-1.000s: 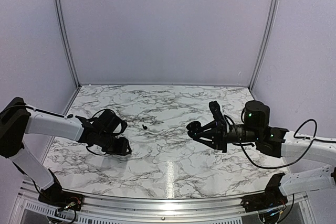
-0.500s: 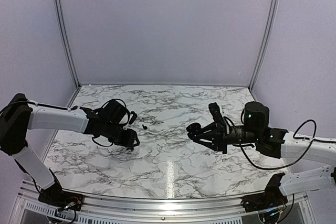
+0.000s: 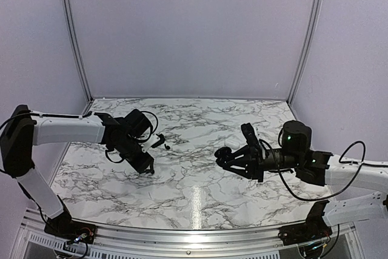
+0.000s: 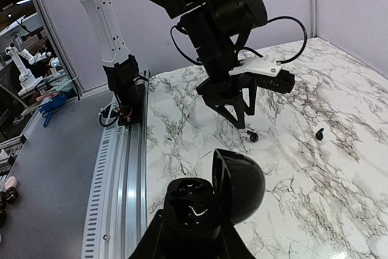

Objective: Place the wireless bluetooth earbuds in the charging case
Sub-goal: Adjust the left earbud at the center of the board, then pick up the left earbud from the center of the board.

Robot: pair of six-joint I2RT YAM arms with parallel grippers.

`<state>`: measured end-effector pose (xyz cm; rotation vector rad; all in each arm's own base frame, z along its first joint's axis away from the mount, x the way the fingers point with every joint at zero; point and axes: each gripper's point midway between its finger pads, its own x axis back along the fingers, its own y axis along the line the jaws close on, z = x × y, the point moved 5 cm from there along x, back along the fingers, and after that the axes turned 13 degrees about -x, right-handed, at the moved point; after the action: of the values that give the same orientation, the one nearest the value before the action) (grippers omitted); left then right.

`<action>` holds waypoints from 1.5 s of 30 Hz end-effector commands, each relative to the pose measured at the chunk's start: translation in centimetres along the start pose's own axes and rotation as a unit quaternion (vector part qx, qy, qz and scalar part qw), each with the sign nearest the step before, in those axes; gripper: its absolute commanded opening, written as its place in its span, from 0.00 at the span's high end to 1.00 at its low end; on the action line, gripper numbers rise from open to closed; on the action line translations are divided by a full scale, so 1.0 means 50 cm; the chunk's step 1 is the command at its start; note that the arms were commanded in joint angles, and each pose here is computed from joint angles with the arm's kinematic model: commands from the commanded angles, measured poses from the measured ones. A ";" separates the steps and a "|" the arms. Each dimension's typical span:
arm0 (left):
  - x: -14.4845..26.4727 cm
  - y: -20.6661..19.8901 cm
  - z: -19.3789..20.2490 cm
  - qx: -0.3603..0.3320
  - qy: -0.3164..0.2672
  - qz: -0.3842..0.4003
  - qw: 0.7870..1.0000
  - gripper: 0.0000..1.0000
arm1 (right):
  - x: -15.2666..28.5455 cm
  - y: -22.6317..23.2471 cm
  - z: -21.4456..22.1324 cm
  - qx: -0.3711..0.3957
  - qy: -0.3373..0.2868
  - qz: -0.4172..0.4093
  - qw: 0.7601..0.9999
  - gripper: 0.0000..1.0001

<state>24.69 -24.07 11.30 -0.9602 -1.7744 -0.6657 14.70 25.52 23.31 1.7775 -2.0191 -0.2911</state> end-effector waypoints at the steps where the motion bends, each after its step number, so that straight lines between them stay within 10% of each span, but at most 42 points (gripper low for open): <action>1: -0.019 -0.004 0.023 -0.075 0.056 0.022 0.995 0.56 | -0.010 0.020 -0.012 0.019 0.000 -0.021 1.000 1.00; 45: -0.091 0.022 0.004 -0.115 0.114 0.041 0.986 0.93 | -0.016 0.015 -0.007 0.022 0.004 -0.019 1.000 1.00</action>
<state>26.68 -25.15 6.63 -1.0830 -1.4594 -0.9311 14.10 26.16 22.57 1.8026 -1.9770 -0.2566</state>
